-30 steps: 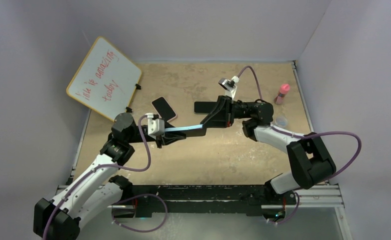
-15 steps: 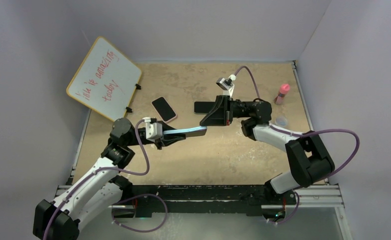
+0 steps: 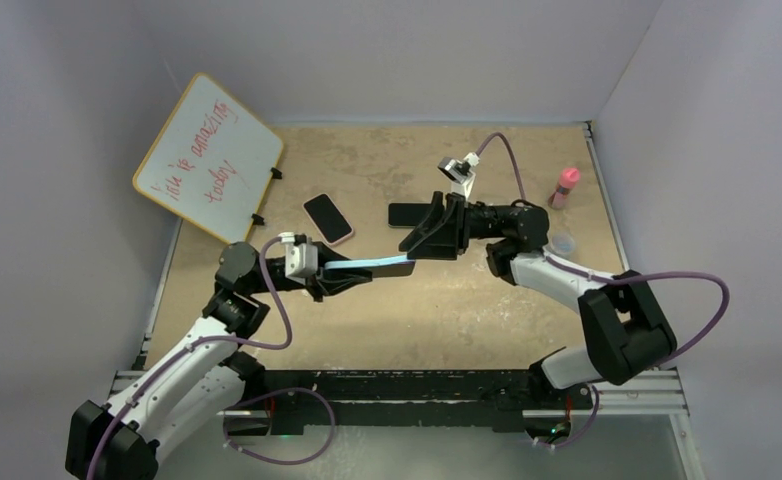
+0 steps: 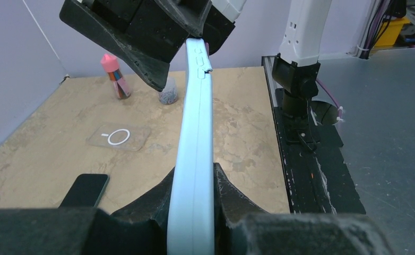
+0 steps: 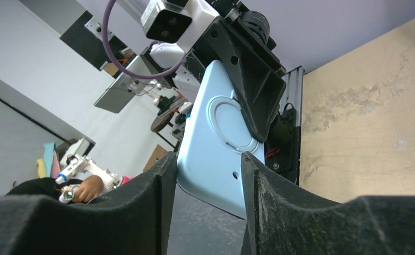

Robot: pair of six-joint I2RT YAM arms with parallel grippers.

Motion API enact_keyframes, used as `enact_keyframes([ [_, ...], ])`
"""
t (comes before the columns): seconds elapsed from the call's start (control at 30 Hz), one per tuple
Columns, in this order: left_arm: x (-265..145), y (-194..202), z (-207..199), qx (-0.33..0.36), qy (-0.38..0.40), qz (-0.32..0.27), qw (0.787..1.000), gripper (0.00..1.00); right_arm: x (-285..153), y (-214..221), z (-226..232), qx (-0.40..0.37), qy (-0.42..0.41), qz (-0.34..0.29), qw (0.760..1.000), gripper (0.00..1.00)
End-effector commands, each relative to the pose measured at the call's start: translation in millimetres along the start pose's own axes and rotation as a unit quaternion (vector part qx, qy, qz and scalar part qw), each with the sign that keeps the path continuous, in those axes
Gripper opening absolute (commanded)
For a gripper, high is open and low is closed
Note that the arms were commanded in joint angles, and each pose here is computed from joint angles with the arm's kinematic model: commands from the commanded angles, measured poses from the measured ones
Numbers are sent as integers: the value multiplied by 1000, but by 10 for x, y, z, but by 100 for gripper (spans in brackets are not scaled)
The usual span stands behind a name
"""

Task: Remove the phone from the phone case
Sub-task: Remove the phone case from the phone.

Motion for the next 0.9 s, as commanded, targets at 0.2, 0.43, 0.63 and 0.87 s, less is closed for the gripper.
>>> enact_keyframes([
  [0.2,39,-207,50,28,-6,-42,999,0,-42,47,373,-207,-63,8,976,51],
  [0.43,50,-203,37,21,3,-55,998,0,-40,50,356,-202,-63,4,977,44],
  [0.63,61,-200,18,16,18,-61,998,0,-41,49,330,-198,-61,3,978,34],
  [0.87,38,-171,-7,49,33,-47,997,0,-37,47,374,-203,-65,11,977,21],
])
Point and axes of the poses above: each gripper's point midway between its finger pads, its own x axis out along the fingers, its own z axis along the line the jaws close on, y = z × x, the point moved 10 cm from there along -x, back along the fingers, and after that the axes turned 4 degrees about x, right-handed, at the moved point
